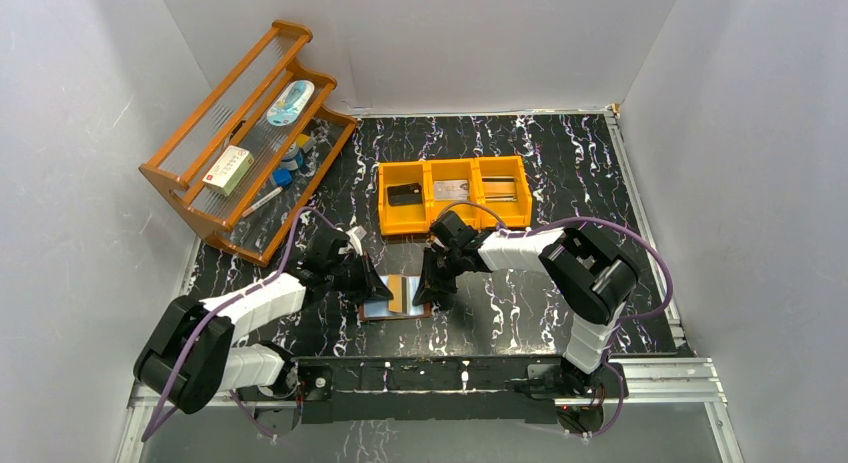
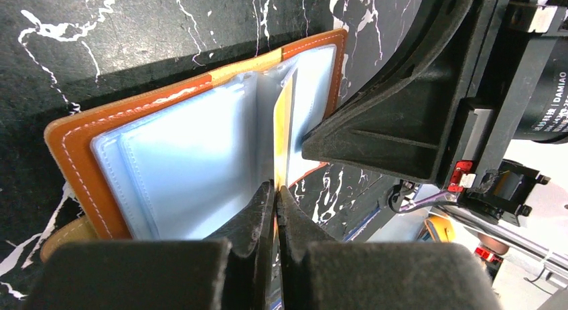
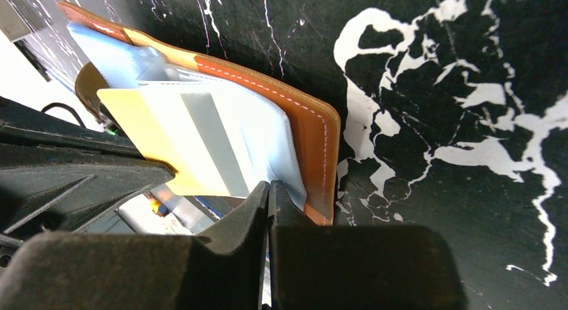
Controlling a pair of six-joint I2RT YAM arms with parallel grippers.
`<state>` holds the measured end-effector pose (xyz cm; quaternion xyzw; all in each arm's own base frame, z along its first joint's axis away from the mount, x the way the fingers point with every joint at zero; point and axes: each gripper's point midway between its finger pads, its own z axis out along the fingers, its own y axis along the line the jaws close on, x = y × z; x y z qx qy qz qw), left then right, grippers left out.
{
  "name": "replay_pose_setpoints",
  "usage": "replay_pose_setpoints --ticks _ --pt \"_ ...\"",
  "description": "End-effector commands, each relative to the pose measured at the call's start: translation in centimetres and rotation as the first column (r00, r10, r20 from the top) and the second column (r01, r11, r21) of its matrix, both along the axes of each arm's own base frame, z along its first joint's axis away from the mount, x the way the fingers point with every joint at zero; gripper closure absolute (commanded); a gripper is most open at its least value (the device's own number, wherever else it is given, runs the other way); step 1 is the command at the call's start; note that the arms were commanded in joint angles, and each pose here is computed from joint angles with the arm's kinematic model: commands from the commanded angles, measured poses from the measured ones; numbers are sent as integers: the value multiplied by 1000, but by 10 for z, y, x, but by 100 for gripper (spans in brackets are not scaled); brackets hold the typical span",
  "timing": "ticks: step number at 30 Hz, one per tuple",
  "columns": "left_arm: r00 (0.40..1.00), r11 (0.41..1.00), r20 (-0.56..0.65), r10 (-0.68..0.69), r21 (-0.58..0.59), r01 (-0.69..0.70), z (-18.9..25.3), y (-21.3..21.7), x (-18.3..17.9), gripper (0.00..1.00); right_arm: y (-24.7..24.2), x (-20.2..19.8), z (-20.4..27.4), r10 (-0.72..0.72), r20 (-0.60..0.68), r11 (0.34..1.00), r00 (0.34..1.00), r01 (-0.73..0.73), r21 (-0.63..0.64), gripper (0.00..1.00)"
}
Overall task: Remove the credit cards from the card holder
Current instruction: Remove the credit card from the card holder.
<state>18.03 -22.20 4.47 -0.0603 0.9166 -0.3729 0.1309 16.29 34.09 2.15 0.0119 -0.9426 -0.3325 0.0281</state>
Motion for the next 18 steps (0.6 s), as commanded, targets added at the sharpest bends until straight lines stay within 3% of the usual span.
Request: replay_pose_setpoints --ticks 1,9,18 --pt "999 999 30 -10 35 9 9 5 5 100 -49 -5 -48 -50 -9 964 999 46 -262 89" --pt "997 995 70 13 95 -20 16 15 11 100 -40 5 -34 -41 25 977 999 45 -208 88" --pt "998 1000 55 -1 20 0 19 2 11 100 25 36 63 48 203 989 978 -76 131 76"
